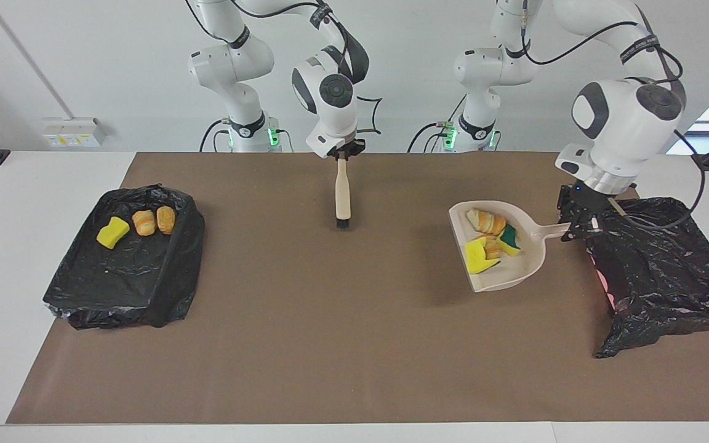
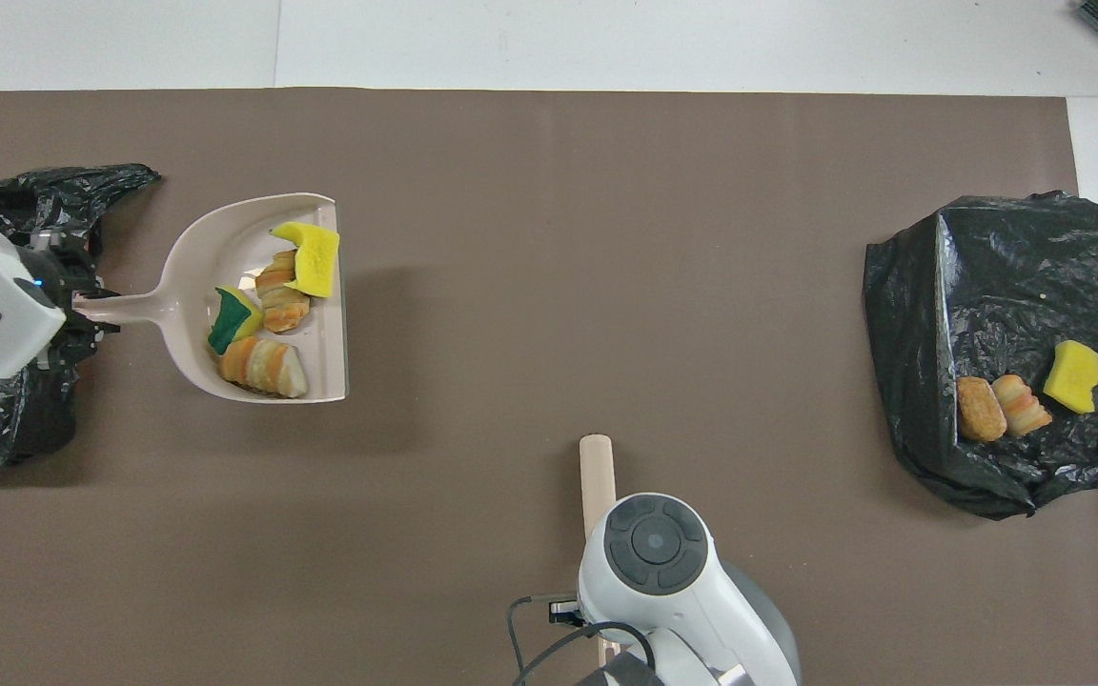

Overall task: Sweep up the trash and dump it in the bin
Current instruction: 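Carry the dustpan with the left gripper to the nearest black bag, then tip the dustpan into the black bag with the left gripper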

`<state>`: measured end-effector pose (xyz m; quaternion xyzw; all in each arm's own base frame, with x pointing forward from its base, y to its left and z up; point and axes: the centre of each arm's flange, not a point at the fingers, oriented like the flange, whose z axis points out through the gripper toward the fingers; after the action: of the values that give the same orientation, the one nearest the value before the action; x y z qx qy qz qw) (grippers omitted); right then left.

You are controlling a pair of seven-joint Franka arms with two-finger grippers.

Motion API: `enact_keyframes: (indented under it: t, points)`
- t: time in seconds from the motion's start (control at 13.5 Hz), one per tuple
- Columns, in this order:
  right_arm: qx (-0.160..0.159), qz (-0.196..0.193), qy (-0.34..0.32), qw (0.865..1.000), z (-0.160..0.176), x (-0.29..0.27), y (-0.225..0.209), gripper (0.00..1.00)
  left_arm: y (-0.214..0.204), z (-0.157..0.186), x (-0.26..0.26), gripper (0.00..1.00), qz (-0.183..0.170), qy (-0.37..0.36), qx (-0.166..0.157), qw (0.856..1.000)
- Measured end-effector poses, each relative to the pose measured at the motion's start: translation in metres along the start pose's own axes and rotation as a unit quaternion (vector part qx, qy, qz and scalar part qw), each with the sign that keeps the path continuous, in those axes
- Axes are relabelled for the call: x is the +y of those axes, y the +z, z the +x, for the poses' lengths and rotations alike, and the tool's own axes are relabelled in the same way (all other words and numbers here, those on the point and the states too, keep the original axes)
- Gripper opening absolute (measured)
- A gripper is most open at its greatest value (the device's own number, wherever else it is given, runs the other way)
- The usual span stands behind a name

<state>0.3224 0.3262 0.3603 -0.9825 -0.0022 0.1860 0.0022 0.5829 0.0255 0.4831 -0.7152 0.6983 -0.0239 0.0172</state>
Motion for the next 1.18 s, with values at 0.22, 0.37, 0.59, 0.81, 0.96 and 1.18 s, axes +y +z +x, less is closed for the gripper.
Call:
enact_keyframes:
  t: [0.22,0.37,0.59,0.81,0.96,1.18]
  points:
    - [0.006,0.017,0.004,1.0,-0.013,0.0,0.003,0.26,-0.024,-0.087,-0.014,0.32,-0.006,-0.032,0.01,0.999]
    - [0.017,0.029,0.012,0.999,-0.009,0.003,0.009,0.26,-0.033,-0.139,-0.02,0.32,-0.013,-0.058,0.01,0.998]
    - [0.018,0.033,0.019,0.999,0.001,0.005,0.026,0.26,-0.044,-0.208,-0.025,0.32,0.0,-0.067,0.004,0.998]
    - [0.019,0.036,0.021,0.999,0.007,0.003,0.032,0.26,-0.055,-0.276,-0.022,0.32,0.021,-0.084,-0.008,0.996]
    - [0.02,0.036,0.018,0.999,0.006,0.001,0.033,0.32,-0.052,-0.317,-0.02,0.32,0.026,-0.079,-0.03,0.996]
    - [0.035,0.044,0.008,0.998,0.008,-0.008,0.016,0.67,-0.058,-0.343,-0.025,0.32,0.034,-0.032,-0.118,0.992]
